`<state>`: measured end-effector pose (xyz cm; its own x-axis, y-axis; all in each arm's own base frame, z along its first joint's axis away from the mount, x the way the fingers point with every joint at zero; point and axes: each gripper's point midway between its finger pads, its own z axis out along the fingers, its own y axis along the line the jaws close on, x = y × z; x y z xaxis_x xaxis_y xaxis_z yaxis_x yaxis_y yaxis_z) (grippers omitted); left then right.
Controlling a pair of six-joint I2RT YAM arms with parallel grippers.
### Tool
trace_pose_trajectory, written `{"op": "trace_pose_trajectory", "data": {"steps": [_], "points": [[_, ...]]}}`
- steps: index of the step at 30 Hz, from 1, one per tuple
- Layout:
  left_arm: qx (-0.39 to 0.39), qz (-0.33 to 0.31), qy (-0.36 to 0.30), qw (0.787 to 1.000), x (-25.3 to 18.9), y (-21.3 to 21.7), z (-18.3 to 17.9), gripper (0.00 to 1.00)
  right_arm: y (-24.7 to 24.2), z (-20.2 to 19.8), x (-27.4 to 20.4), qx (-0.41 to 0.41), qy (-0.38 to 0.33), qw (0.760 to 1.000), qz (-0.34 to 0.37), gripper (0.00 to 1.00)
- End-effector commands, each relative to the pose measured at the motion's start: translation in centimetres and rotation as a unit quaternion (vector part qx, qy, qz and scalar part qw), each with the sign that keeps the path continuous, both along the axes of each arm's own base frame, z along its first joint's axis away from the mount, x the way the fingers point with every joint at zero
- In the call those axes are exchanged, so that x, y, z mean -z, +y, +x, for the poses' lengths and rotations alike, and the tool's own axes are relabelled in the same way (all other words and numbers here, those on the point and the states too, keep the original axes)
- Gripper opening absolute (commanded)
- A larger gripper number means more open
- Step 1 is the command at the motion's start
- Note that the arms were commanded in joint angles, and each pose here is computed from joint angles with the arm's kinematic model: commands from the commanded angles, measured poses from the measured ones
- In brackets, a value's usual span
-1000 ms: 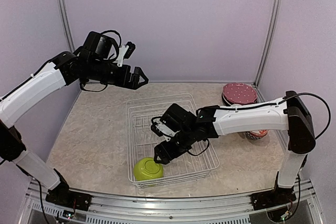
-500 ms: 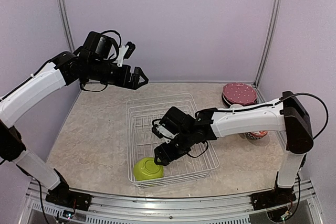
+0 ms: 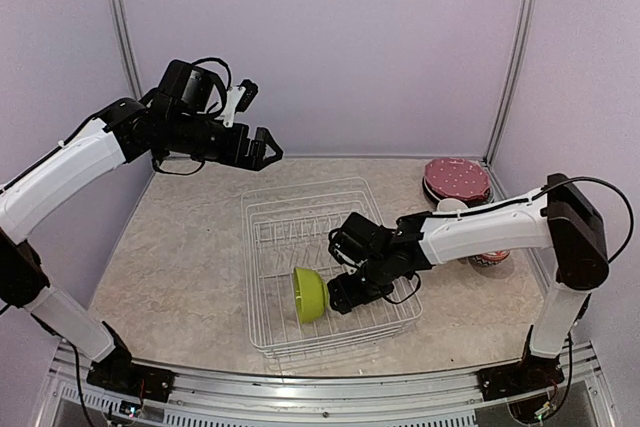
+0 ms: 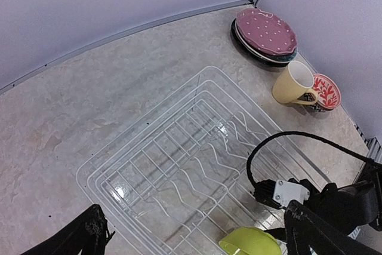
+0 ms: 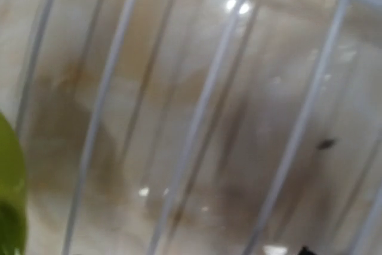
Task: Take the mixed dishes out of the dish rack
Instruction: Adjust the bowl on the dish rack.
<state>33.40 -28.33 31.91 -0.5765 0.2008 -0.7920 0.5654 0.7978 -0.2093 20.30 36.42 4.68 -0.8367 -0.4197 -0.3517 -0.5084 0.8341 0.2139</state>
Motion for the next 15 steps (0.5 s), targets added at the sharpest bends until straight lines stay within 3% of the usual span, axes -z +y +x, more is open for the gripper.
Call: {"op": "trace_pose_trajectory", "data": {"steps": [1,15], "points": [[0.003,-0.009,-0.008,1.0,-0.9,0.2,-0.2,0.99,-1.9,0.8,-1.2,0.034,-0.023,0.999,-0.03,0.75],[0.006,-0.012,-0.006,1.0,-1.0,0.1,-0.4,0.99,-1.0,0.7,-7.0,0.052,-0.068,0.996,-0.011,0.77]]}}
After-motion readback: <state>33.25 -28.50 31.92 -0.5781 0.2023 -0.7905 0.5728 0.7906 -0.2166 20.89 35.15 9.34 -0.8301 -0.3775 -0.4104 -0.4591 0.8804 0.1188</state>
